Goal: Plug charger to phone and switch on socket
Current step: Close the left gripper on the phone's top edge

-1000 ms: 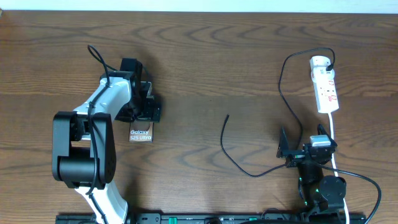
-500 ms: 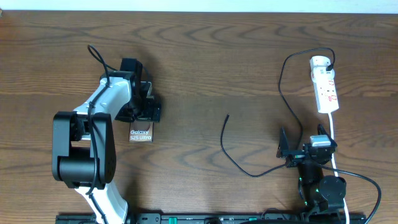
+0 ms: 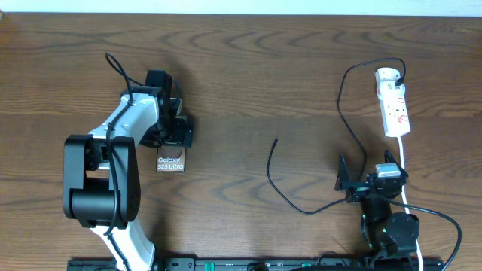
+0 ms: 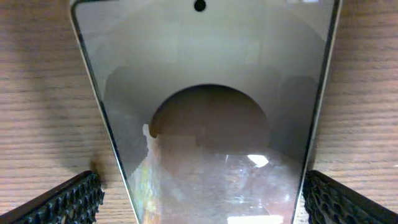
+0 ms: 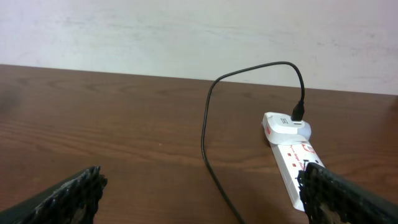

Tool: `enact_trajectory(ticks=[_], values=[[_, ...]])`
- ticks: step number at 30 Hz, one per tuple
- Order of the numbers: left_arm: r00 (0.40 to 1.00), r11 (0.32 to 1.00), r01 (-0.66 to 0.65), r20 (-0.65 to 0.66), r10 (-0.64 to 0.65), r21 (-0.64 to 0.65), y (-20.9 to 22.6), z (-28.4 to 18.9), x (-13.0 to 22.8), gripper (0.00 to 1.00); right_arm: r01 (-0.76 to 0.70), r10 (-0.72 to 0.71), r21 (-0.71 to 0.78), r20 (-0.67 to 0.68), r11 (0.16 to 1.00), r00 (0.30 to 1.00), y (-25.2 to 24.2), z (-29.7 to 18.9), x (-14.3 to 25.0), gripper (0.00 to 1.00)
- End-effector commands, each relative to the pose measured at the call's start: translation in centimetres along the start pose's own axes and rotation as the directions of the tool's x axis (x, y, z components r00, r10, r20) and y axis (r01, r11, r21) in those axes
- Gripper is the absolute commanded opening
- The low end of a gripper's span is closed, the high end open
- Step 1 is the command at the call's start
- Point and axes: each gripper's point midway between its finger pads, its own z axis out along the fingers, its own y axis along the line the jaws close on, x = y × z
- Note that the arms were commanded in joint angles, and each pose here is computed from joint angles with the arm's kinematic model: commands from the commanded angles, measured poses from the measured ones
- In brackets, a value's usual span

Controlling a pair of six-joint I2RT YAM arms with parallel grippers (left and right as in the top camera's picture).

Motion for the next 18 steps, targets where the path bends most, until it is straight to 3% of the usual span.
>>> enact_trajectory(ticks=[1, 18], values=[[1.0, 1.0, 0.0, -0.026, -0.001, -0.027, 0.57, 0.79, 0.64, 0.98, -0.013, 0.013, 0.002, 0.0, 1.0, 1.0, 0.0, -0.01, 0.05, 0.99], [0.999, 1.0, 0.0, -0.034, 0.0, -0.025, 0.51, 1.17, 1.05, 0.98, -0.013, 0.013, 0.002, 0.0, 1.0, 1.0, 0.0, -0.01, 0.05, 0.99]])
